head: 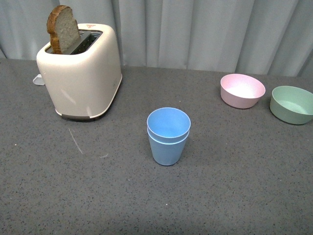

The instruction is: Stack blue cups with both arms

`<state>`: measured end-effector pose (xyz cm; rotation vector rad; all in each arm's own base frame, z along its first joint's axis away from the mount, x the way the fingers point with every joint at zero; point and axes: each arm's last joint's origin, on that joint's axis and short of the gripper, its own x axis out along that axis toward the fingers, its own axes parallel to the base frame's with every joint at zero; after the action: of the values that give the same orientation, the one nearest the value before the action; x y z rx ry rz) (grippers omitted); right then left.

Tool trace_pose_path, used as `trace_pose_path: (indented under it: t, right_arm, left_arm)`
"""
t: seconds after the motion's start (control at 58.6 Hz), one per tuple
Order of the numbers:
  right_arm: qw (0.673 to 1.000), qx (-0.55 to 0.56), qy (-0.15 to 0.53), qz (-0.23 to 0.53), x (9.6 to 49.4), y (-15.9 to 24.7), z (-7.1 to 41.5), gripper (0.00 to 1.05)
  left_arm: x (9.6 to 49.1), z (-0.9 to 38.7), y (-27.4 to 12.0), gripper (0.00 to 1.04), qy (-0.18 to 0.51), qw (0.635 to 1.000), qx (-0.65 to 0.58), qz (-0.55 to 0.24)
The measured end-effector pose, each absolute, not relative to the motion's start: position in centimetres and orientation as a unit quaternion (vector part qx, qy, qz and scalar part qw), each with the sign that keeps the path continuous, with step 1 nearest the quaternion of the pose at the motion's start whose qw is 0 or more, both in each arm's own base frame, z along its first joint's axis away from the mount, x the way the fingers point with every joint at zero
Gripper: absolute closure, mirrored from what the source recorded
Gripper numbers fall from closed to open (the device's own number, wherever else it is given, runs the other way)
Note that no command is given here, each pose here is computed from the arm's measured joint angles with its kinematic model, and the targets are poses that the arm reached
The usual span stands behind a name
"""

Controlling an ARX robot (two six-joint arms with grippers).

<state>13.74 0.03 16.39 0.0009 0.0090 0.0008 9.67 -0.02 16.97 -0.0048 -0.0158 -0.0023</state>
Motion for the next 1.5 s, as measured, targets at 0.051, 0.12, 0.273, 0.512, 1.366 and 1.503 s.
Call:
trace_pose_path:
  t: [0.051, 0.12, 0.273, 0.512, 1.366, 1.503]
  right_arm:
    - [1.000, 0.000, 0.004, 0.000, 13.6, 0.0, 16.4, 1.04]
    - [1.000, 0.000, 0.004, 0.000, 13.3, 0.0, 16.4, 1.04]
    - [1.000, 0.000, -0.002, 0.000, 12.7, 0.0, 16.7, 1.04]
    - [1.000, 0.001, -0.003, 0.000, 11.9, 0.0, 16.8, 1.04]
    - [1.000, 0.000, 0.000, 0.002, 9.8, 0.0, 16.4, 0.90]
    - [1.000, 0.000, -0.001, 0.002, 9.8, 0.0, 16.4, 0.63]
  left_arm:
    - [9.7, 17.0, 0.0, 0.07, -0.008, 1.000, -0.002, -0.001]
    - [9.7, 17.0, 0.0, 0.07, -0.008, 1.000, -0.002, -0.001]
    - [9.7, 17.0, 0.0, 0.07, -0.008, 1.000, -0.002, -0.001]
    - [9.7, 17.0, 0.0, 0.07, -0.008, 1.000, -0.002, -0.001]
    - [9.7, 17.0, 0.0, 0.07, -0.008, 1.000, -0.002, -0.001]
    - [9.7, 17.0, 0.0, 0.07, -0.008, 1.000, -0.002, -0.001]
